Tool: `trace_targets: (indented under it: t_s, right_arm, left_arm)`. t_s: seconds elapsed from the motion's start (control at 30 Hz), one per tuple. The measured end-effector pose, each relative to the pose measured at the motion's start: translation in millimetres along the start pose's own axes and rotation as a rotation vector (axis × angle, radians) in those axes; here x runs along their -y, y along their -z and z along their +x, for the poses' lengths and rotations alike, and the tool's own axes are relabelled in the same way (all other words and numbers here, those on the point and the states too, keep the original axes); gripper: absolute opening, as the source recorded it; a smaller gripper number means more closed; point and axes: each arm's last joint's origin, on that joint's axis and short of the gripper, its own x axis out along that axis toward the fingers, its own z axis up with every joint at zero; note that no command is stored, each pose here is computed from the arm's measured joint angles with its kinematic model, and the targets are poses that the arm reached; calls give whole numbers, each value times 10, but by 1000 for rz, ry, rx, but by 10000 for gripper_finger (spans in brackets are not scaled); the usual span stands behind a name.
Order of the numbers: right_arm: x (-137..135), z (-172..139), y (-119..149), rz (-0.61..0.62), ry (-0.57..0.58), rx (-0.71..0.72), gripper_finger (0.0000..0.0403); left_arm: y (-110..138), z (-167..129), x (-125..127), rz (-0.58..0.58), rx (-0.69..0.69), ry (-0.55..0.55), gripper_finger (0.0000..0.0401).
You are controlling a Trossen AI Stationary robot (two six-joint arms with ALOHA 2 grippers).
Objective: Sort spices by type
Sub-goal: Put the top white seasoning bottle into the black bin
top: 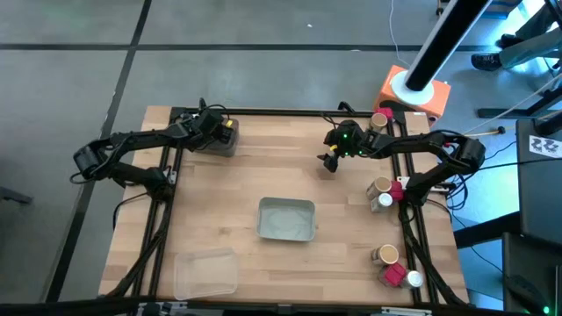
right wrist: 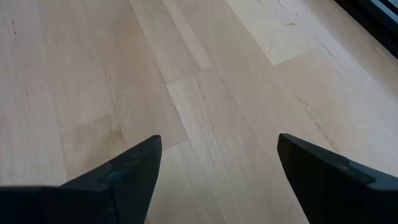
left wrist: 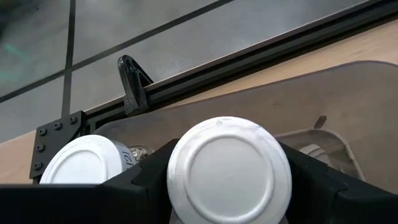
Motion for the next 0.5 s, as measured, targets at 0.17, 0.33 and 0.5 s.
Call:
trace_targets:
  t_s: [0.17,0.33,0.5]
  right_arm:
    - [0,0,0,0,0,0,319]
    - [0,1,0,0,0,0,319]
    - [0,1,0,0,0,0,319]
  left_arm:
    - [2,0,0,7,-2,1,241]
    - [-55,-18,5,25,10,6,241]
    - [-191,-63,12,51,40,13,239]
